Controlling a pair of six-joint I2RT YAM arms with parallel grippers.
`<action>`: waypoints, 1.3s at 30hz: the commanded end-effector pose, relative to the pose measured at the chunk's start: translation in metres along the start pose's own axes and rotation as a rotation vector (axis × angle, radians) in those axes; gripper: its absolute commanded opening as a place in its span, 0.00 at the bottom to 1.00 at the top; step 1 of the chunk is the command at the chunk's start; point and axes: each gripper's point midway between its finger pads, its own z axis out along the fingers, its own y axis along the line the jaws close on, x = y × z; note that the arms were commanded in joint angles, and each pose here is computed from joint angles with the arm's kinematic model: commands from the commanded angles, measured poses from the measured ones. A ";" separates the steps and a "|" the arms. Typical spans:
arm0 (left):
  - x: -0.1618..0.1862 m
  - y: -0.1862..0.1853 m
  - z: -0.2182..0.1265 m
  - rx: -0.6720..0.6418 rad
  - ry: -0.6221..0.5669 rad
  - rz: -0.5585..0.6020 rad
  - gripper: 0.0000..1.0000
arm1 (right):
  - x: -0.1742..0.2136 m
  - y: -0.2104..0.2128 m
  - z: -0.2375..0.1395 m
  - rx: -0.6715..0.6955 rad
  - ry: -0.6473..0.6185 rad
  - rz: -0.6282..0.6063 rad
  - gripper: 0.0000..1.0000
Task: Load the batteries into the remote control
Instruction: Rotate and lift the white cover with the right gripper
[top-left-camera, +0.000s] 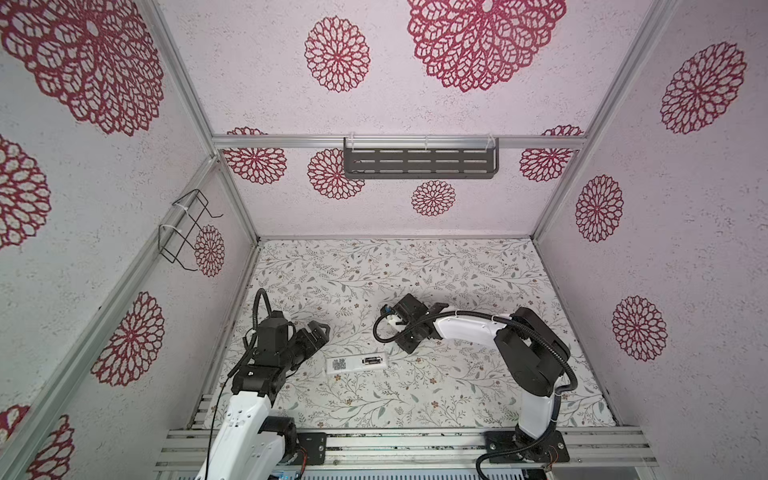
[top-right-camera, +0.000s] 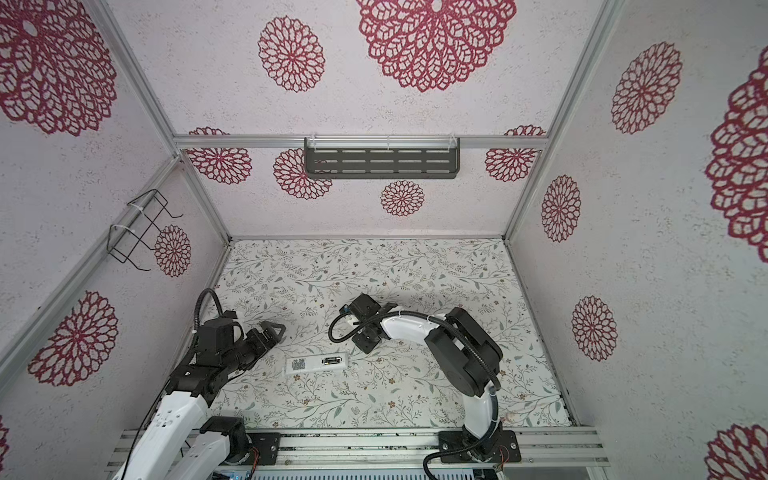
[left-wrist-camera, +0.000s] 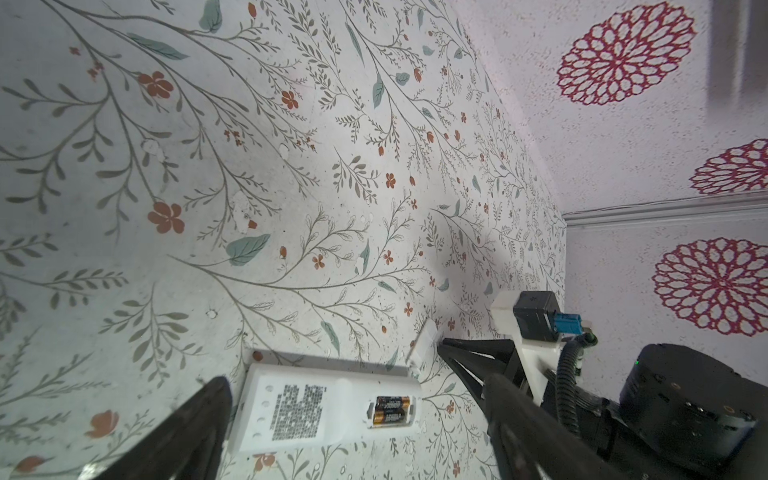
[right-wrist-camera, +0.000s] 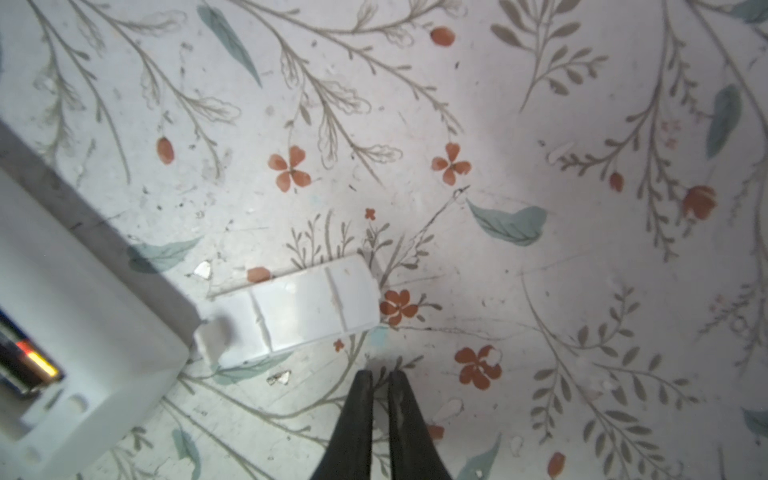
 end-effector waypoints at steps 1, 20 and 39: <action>-0.001 0.001 0.002 0.011 -0.009 0.011 0.97 | -0.001 0.000 -0.007 0.008 0.009 -0.002 0.12; -0.001 -0.002 0.004 0.023 -0.003 0.017 0.97 | -0.018 0.034 -0.028 -0.078 -0.028 -0.071 0.34; -0.003 -0.001 0.004 0.018 -0.004 0.018 0.97 | -0.021 0.056 -0.014 -0.065 -0.010 -0.162 0.37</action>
